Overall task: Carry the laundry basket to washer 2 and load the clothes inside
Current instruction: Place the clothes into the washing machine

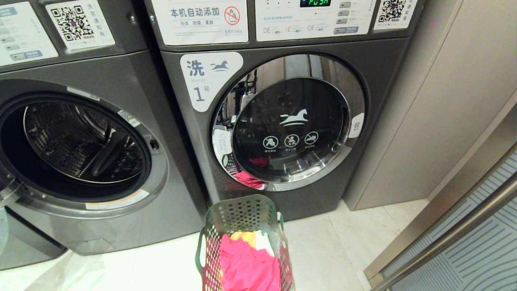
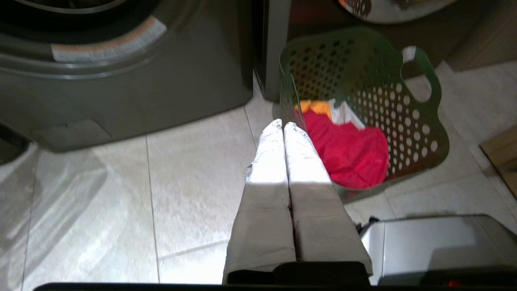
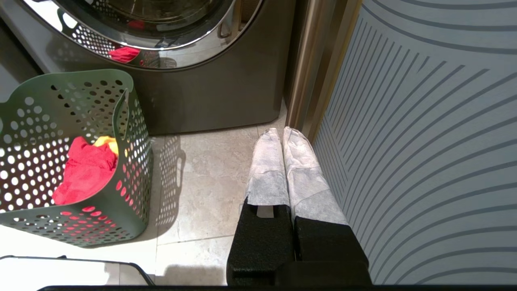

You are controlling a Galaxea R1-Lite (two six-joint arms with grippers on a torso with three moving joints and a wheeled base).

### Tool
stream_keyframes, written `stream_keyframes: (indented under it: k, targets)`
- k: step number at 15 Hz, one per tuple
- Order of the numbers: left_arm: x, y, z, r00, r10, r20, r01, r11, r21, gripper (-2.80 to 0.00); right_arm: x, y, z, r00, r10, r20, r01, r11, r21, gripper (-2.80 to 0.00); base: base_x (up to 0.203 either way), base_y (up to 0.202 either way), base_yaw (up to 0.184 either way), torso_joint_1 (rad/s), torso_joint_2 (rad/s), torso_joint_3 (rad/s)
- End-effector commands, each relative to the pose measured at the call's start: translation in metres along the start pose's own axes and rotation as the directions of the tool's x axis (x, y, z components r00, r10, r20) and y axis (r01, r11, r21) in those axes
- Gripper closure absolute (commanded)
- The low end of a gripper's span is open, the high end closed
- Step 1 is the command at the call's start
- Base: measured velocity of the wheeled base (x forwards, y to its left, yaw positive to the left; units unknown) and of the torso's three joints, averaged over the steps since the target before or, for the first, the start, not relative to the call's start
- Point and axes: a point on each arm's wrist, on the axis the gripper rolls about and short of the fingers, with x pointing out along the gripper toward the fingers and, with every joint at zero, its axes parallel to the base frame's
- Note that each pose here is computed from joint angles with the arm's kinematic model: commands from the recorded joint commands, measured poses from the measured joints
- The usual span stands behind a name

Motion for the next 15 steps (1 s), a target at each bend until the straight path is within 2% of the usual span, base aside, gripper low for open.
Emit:
stream_keyframes:
  k: [1,2,3,4,5,15]
  targets:
    - [-0.0165,-0.0009,-0.0086,0.983,0.023,0.185,-0.025,1.0,0.005,0.0,0.0005,0.0001,-0.0016,1.0,0.002,-0.006,-0.002,1.0,0.0,0.0,0.0,0.0,0.0,0.0,0.0,0.0]
    - [-0.0209,-0.0013,-0.0122,0.972,0.032,0.233,-0.035,0.999,0.009,0.0,0.0006,0.0001,-0.0016,1.0,0.001,-0.008,-0.001,1.0,0.004,0.0,0.0,0.0,0.0,0.0,0.0,0.0]
    - [-0.0225,-0.0016,-0.0145,0.968,0.041,0.248,-0.044,0.999,0.008,0.0,0.0005,0.0,-0.0017,1.0,0.0,-0.007,0.0,1.0,0.009,0.0,0.0,0.0,0.0,0.0,0.0,0.0]
    - [-0.022,-0.0016,-0.0155,0.97,0.053,0.236,-0.051,0.999,-0.014,0.0,0.0006,0.0,-0.0016,1.0,0.0,-0.008,0.0,1.0,0.01,0.0,0.0,0.0,0.0,0.0,0.0,0.0]
    - [-0.0216,-0.0014,-0.0158,0.972,0.065,0.228,-0.051,0.997,-0.064,0.0,0.0005,0.0001,-0.0017,1.0,0.0,-0.006,0.0,1.0,0.01,0.0,0.0,0.0,0.0,0.0,0.0,0.0]
    - [-0.0215,-0.0014,-0.016,0.972,0.067,0.225,-0.054,0.996,-0.065,0.0,0.0006,0.0,-0.0016,1.0,0.0,-0.008,0.001,1.0,0.01,0.0,0.0,0.0,0.0,0.0,0.0,0.0]
